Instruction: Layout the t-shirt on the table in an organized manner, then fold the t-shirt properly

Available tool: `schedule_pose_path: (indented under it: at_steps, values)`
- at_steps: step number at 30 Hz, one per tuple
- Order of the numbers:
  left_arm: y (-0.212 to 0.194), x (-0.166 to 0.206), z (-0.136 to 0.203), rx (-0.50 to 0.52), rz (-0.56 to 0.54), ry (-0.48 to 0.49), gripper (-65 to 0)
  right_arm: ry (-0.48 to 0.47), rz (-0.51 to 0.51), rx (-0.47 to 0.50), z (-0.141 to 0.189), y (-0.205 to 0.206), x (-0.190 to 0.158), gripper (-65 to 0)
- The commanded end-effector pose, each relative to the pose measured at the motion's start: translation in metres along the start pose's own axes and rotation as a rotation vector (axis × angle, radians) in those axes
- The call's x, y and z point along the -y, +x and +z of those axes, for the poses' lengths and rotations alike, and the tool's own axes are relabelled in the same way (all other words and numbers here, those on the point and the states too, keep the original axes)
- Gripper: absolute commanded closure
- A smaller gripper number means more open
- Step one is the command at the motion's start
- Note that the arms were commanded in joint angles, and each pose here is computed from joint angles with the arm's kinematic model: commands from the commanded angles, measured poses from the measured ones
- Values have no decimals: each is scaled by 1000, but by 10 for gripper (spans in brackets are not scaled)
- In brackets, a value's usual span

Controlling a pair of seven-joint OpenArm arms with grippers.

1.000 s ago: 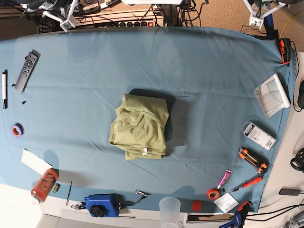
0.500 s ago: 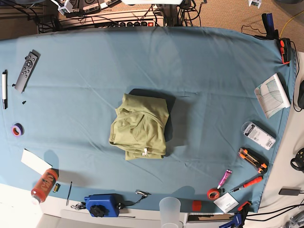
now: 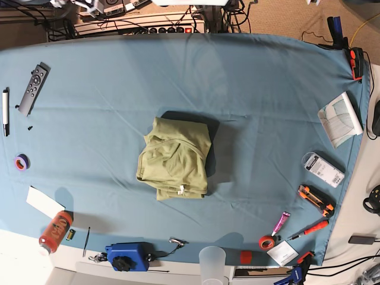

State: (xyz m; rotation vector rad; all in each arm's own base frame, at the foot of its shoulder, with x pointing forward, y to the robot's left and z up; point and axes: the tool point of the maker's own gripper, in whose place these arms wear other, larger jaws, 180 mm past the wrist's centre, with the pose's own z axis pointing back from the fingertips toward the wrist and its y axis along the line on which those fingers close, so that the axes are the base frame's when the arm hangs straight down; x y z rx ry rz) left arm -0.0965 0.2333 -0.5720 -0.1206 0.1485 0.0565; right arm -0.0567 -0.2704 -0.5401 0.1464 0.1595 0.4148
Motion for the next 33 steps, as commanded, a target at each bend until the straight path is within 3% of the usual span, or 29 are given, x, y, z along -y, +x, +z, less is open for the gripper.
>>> schedule_pose_path:
  at_steps: [1, 7, 11, 15, 19, 33]
  values:
    - [-8, -5, -3, -18, 5, -2, 0, -13, 19, -9, -3, -1, 4, 0]
    - [5, 13, -35, 63, 99, -52, 0, 33, 63, -19, -38, 18, -1, 0]
    - [0, 22, -49, 108, 60, -39, 0, 69, 94, -47, -55, 20, -6, 0]
    - [4, 24, -58, 180, 53, 38, 0, -9, 138, -19, -69, 30, 4, 0]
    - [11, 35, -63, 195, 44, 70, 0, -90, 168, 62, -76, 53, 11, 0]
    - [19, 55, -65, 218, 51, 36, 0, -40, 127, 96, -82, 67, -11, 0]
